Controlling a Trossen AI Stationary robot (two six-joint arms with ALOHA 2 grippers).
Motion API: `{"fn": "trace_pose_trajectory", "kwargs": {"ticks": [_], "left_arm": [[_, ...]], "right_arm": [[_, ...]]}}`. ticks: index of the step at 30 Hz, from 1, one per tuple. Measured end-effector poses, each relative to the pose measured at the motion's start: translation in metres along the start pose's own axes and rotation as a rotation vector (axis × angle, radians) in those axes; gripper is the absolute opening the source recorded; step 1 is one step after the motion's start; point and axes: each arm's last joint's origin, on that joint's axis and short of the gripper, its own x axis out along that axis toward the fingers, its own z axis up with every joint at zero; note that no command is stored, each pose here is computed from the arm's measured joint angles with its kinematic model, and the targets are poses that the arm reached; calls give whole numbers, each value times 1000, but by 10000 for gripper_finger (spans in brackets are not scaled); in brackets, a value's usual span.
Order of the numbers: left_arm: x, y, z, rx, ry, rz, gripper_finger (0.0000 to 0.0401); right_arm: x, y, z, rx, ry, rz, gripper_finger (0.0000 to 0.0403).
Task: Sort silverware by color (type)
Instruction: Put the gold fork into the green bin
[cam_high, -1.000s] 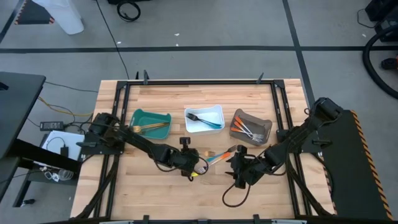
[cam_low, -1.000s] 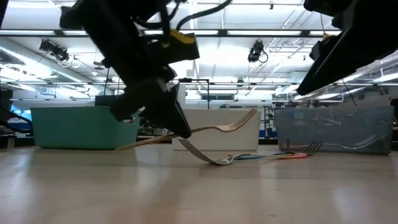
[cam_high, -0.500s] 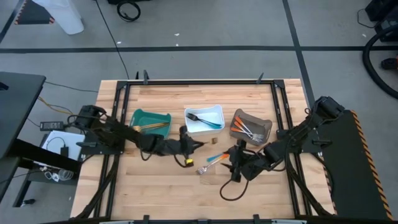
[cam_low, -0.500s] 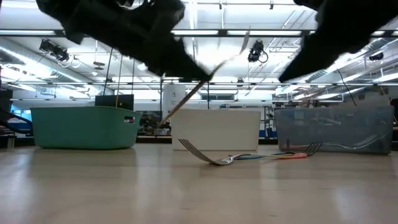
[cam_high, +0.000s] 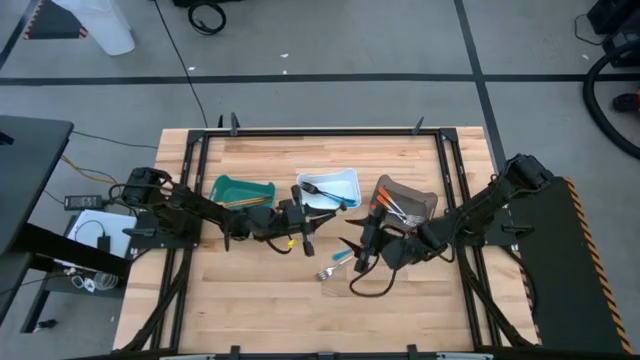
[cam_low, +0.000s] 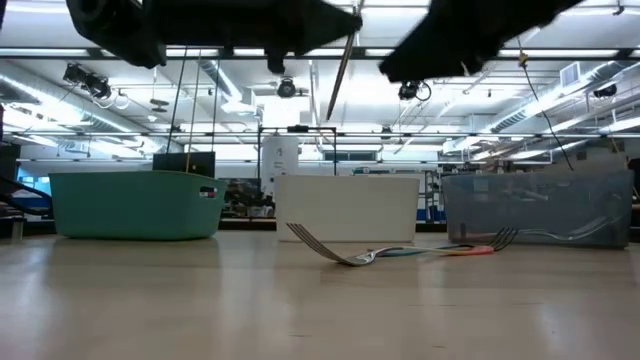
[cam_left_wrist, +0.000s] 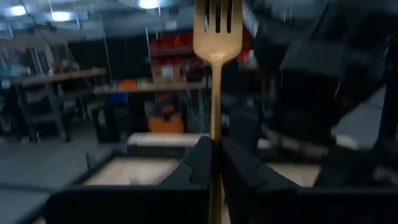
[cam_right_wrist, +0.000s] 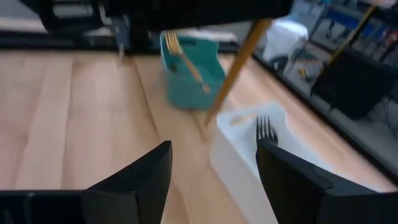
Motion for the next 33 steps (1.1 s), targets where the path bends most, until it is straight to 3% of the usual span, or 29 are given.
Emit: {"fn": "trace_pose_trajectory", "kwargs": {"ticks": [13, 26, 33], "left_arm": [[-1, 5, 23, 25, -241, -25, 25], [-1, 11, 30, 29, -328, -78, 25], [-1, 11, 30, 40, -337, -80, 25]], "right_arm": [[27, -23, 28, 23, -154, 99, 182], [39, -38, 39, 46, -235, 138, 167], [42, -42, 40, 31, -233, 136, 91]]}}
